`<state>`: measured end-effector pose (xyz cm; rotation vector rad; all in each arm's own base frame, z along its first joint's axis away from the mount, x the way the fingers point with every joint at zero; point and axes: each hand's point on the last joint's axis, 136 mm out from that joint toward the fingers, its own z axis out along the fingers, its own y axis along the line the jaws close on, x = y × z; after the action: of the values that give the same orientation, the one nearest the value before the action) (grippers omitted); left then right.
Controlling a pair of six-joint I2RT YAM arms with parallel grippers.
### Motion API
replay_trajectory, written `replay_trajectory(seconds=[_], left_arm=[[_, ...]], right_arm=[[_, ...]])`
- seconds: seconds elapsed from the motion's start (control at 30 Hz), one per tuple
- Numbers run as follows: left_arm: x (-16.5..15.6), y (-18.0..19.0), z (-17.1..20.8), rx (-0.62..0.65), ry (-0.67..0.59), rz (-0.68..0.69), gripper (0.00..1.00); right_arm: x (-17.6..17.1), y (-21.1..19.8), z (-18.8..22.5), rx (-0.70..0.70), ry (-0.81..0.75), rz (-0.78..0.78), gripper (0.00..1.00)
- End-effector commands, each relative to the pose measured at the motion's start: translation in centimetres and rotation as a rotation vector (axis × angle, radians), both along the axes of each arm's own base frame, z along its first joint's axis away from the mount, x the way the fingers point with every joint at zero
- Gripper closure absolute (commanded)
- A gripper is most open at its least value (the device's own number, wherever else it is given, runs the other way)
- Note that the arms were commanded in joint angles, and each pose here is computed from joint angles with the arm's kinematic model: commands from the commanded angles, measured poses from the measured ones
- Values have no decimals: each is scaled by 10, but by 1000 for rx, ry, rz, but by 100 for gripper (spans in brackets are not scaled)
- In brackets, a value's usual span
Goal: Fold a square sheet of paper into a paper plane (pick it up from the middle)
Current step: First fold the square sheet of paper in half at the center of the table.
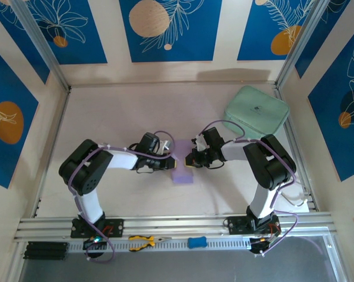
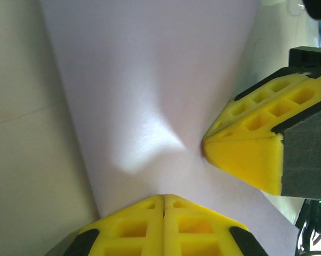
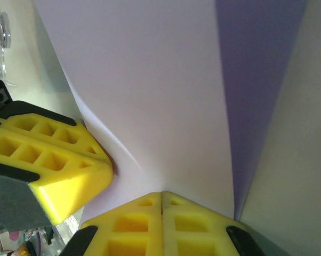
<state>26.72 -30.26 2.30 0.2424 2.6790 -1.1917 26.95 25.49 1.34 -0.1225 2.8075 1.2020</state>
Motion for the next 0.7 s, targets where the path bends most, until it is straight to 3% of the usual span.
replay_trajectory(seconds=[0.0, 0.27, 0.47, 0.67], left_arm=[[5, 9, 17, 13, 13, 39, 100], [-9, -12, 39, -147, 123, 35, 100], [-27, -8, 11, -101, 220, 24, 100], [-45, 19, -33, 58, 271, 47, 100]], right_arm=[[-23, -29, -37, -157, 101, -36, 100], [-23, -29, -37, -162, 102, -38, 100], [-24, -30, -39, -167, 105, -38, 100], [-26, -31, -41, -173, 112, -38, 100]])
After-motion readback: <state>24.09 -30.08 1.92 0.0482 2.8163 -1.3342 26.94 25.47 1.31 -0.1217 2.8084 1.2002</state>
